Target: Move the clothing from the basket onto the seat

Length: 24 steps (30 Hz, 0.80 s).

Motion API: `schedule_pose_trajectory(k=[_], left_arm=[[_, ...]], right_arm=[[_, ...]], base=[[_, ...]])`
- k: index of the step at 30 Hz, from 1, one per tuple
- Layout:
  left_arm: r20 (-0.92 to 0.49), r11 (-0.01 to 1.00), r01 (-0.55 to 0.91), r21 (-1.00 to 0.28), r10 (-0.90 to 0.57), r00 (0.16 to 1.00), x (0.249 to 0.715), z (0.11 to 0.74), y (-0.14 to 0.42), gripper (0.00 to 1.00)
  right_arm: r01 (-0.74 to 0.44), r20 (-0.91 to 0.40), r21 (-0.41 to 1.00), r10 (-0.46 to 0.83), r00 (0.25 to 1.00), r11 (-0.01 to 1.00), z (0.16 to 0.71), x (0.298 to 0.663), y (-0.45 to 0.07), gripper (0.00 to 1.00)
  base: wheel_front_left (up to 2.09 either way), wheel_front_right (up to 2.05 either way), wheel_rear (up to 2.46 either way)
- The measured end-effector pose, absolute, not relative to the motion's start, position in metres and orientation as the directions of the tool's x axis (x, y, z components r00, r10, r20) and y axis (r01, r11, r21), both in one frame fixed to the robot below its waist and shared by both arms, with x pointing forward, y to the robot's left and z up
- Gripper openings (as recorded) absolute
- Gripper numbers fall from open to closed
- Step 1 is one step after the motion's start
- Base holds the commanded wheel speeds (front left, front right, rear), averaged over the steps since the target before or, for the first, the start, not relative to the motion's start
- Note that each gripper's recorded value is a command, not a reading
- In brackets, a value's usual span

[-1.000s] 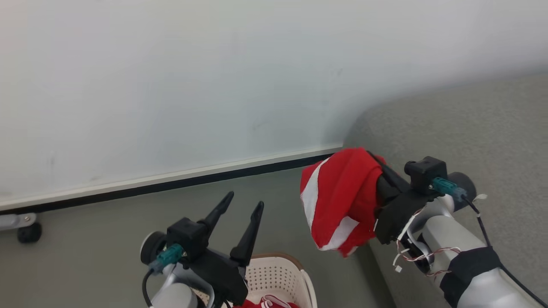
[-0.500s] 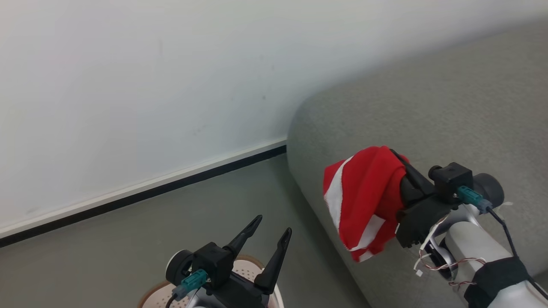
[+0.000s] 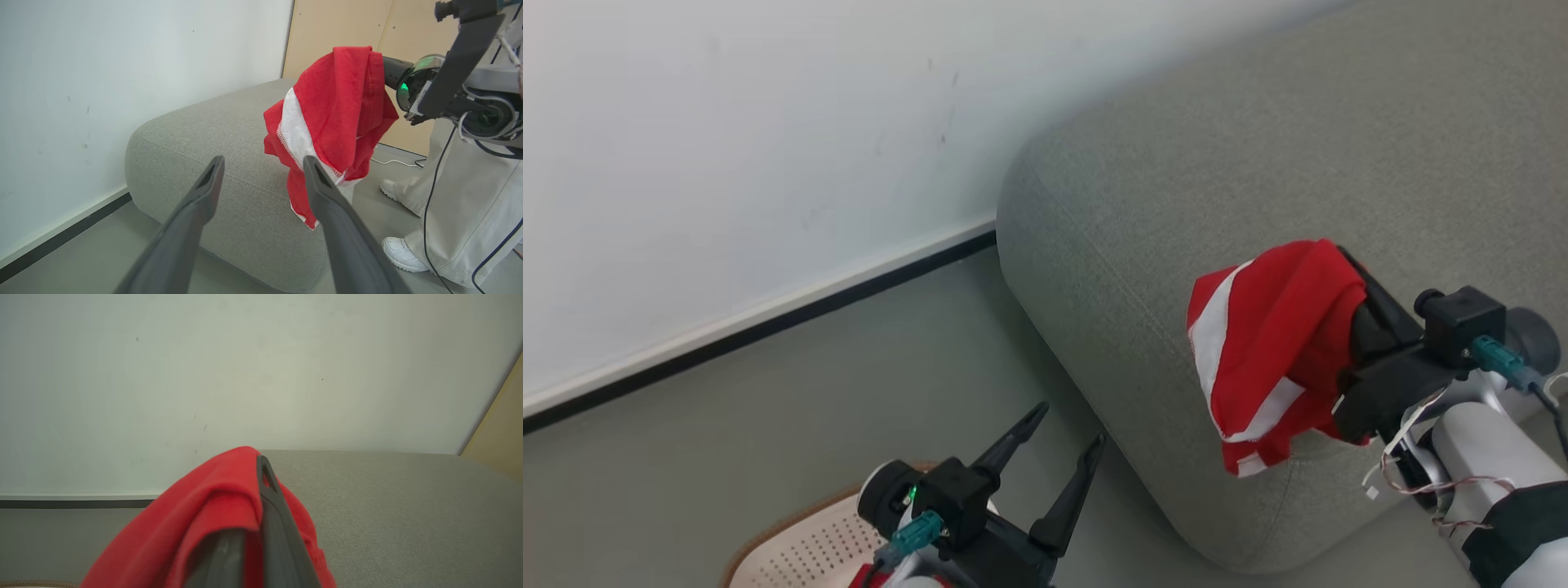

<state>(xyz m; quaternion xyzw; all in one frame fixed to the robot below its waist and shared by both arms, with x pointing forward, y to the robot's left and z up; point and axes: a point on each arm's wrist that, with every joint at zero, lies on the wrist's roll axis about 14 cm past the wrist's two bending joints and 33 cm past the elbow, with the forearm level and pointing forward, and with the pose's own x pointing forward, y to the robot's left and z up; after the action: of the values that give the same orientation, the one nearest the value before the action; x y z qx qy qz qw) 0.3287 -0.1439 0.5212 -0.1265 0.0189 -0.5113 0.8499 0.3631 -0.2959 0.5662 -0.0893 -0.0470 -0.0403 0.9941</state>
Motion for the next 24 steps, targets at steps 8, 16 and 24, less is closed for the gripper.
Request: schedule_pose_trajectory(k=[8,16,24], left_arm=[[0.123,0.450,0.859,-0.245,-0.864,0.488,0.357,0.521,-0.143,1.00],[0.160,0.496,0.840,-0.218,-0.831,0.532,0.401,0.525,-0.128,1.00],[0.178,0.536,0.819,-0.204,-0.802,0.569,0.438,0.520,-0.113,1.00]], right_arm=[[0.106,0.165,-0.229,-0.069,0.984,0.968,0.606,0.405,-0.315,0.00],[0.131,0.225,-0.301,-0.063,0.972,0.944,0.663,0.469,-0.334,0.00],[0.198,0.233,-0.313,-0.127,0.964,0.929,0.688,0.526,-0.359,0.00]], base=[[0.00,0.00,0.00],[0.00,0.00,0.00],[0.00,0.00,0.00]])
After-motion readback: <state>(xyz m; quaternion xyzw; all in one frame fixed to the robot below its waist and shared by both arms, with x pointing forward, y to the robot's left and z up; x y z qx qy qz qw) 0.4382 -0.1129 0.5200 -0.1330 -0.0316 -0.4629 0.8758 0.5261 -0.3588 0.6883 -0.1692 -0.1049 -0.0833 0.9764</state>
